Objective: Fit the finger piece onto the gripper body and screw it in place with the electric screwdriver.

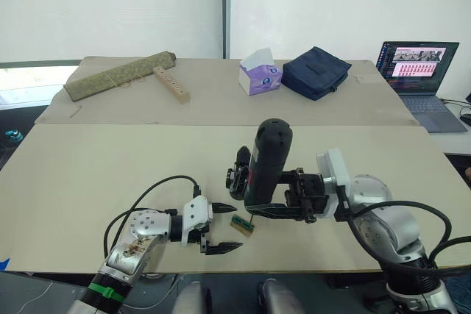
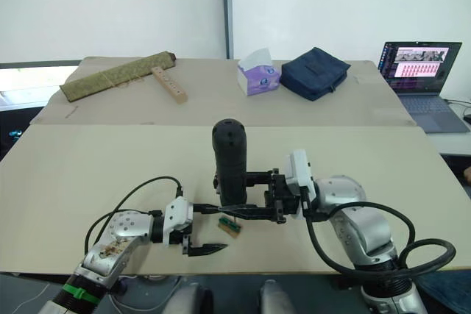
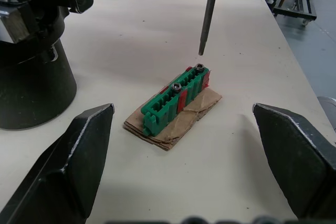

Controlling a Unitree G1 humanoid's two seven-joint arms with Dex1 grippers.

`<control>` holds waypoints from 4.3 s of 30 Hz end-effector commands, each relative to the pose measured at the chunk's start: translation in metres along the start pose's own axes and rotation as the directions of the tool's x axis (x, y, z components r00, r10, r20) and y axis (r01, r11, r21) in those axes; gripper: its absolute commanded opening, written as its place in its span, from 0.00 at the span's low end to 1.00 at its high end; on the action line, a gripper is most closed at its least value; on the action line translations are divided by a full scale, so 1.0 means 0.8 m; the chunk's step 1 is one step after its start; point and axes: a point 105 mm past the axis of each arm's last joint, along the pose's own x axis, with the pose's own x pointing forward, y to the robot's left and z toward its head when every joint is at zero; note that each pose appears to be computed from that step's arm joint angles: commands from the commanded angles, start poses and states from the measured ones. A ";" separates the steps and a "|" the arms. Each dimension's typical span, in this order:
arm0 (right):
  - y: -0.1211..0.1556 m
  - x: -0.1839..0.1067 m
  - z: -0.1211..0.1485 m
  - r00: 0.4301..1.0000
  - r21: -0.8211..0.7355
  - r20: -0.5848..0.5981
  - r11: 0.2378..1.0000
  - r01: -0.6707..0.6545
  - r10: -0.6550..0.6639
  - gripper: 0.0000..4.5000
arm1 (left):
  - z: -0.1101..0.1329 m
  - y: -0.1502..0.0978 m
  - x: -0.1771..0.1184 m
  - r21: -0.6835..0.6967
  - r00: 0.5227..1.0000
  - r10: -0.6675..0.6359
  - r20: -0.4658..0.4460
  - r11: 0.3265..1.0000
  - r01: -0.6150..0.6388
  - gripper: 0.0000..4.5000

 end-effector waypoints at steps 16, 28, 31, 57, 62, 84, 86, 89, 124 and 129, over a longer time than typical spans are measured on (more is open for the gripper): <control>0.006 0.001 0.009 1.000 -0.057 0.019 0.998 -0.018 0.019 0.43 | -0.025 -0.009 -0.003 -0.067 0.999 -0.002 -0.054 0.998 -0.001 1.00; 0.006 0.001 0.006 1.000 -0.051 0.017 0.999 -0.010 0.011 0.43 | -0.025 -0.009 -0.002 -0.069 0.999 -0.004 -0.054 0.998 0.000 1.00; 0.007 0.001 0.004 1.000 -0.049 0.014 0.999 -0.012 0.012 0.43 | -0.025 -0.009 -0.002 -0.069 0.999 -0.004 -0.054 0.998 0.000 1.00; 0.009 0.006 0.025 0.998 -0.077 0.059 0.997 -0.031 0.036 0.43 | 0.011 -0.003 -0.033 -0.047 0.995 0.042 0.089 0.998 -0.038 1.00; 0.004 0.007 0.038 0.996 -0.065 0.086 0.998 -0.022 0.027 0.43 | 0.030 -0.003 -0.050 -0.034 0.990 0.035 0.137 0.999 -0.031 1.00; -0.023 -0.006 0.102 0.988 -0.069 0.145 0.996 0.053 -0.042 0.43 | 0.101 0.019 -0.095 -0.001 0.972 0.074 0.223 0.997 -0.076 1.00; -0.028 -0.009 0.103 0.988 -0.069 0.143 0.995 0.069 -0.058 0.43 | 0.101 0.025 -0.097 0.006 0.972 0.086 0.217 0.996 -0.090 1.00; -0.034 -0.014 0.103 0.988 -0.076 0.135 0.993 0.090 -0.079 0.43 | 0.101 0.032 -0.098 0.010 0.973 0.097 0.211 0.995 -0.102 1.00; -0.082 0.007 0.100 0.982 -0.109 0.168 0.988 0.107 -0.087 0.43 | 0.081 0.077 -0.058 0.006 0.986 0.124 0.113 0.992 -0.126 1.00; -0.081 0.007 0.087 0.984 -0.103 0.163 0.990 0.094 -0.076 0.43 | 0.078 0.077 -0.051 0.019 0.988 0.109 0.105 0.994 -0.112 1.00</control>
